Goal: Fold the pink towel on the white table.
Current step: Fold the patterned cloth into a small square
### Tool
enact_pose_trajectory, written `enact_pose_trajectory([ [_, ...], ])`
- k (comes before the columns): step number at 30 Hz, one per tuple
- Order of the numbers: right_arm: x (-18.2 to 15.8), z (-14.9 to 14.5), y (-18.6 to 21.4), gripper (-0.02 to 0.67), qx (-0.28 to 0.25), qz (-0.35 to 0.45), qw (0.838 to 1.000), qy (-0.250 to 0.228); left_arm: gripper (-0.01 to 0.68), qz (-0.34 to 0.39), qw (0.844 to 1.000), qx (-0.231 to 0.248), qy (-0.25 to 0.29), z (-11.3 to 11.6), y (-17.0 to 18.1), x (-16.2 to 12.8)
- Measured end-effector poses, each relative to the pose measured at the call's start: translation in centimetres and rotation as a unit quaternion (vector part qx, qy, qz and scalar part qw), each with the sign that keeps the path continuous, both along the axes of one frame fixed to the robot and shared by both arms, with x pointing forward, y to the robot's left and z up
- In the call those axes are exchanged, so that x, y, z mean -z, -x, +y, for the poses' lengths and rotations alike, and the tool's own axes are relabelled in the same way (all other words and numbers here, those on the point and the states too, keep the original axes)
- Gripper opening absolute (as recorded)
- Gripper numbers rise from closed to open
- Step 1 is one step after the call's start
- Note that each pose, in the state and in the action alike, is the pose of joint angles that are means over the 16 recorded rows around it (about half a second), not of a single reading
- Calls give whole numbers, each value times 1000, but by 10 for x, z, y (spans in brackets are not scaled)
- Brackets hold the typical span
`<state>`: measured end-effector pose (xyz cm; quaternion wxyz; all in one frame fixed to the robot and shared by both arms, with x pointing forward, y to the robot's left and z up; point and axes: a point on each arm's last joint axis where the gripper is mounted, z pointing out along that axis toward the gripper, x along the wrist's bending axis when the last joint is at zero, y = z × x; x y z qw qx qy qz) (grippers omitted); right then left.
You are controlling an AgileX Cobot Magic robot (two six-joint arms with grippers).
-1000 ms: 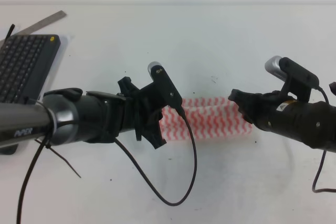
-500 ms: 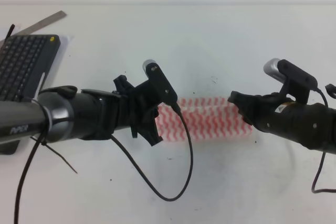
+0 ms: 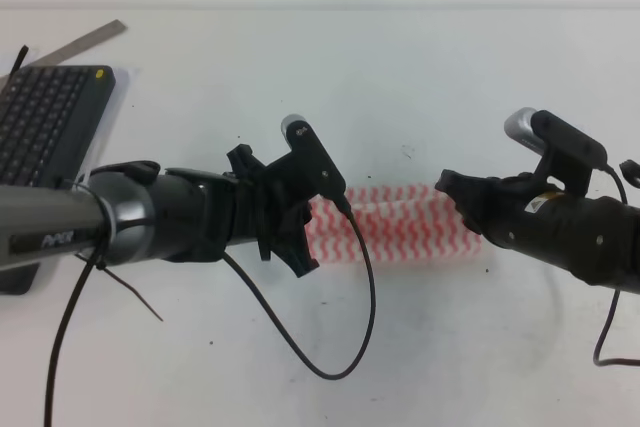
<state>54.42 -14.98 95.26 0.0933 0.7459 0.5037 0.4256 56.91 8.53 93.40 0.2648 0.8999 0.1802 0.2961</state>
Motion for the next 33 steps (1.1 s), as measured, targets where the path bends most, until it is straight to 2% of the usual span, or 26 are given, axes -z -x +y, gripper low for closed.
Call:
enact_pose_trajectory([
  [11,8,0,-1,-14,1,8,1000,5,18,0,1000,-6,3,-1,-2,0],
  [26,11,0,-3,-15,4,7,1000,7,202,3,1000,-17,2,0,-3,1],
  [33,11,0,-3,-15,4,5,1000,7,241,-3,999,-31,-8,2,-6,1],
])
